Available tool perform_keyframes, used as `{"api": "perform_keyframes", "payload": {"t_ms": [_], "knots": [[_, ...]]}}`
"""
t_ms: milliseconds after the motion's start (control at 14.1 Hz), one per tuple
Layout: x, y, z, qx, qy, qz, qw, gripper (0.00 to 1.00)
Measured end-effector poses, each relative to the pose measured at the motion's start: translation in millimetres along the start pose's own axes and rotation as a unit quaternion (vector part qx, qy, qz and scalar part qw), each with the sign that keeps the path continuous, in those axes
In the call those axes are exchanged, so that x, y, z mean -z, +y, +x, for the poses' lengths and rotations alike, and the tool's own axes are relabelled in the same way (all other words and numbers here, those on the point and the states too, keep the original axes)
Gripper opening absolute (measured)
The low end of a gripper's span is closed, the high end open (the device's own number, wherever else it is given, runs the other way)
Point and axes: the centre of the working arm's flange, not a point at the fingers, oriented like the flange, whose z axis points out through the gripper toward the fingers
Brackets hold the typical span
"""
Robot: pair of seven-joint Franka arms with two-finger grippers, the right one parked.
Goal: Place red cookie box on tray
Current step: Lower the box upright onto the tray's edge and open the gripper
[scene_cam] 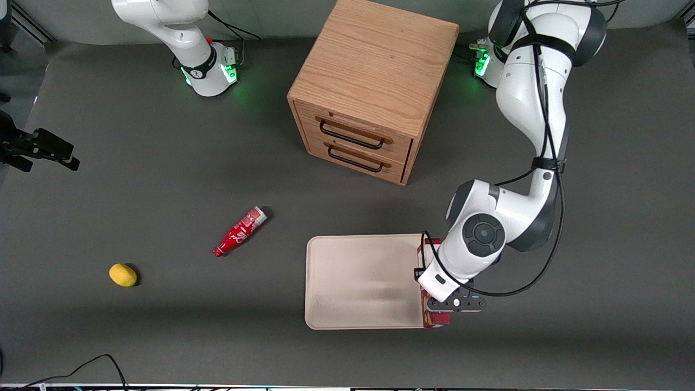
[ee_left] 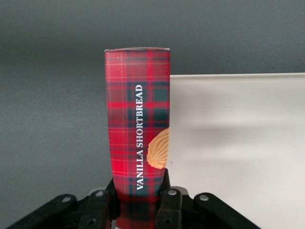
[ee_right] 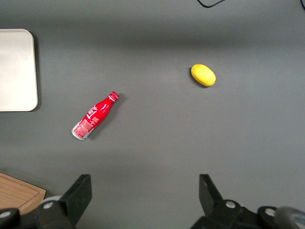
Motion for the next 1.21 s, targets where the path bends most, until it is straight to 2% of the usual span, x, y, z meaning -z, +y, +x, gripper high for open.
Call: {"api": "perform_keyframes", "payload": {"t_ms": [142,496,709,780,1064,1206], "knots": [[-9,4,-2,0.004,0.004,0.002,1.0000,0.34],[-28,13,-9,0.006,-0.003,0.006,1.0000,0.33],[-35,17,-10,0.004,0.004,0.003,1.0000,0.34],[-35,17,-10,0.004,0.006,0.002,1.0000,0.39],[-40,17,-11,0.006,0.006,0.002,1.0000,0.84],[-41,17,-11,0.006,0.007,0.002,1.0000,1.00]]}}
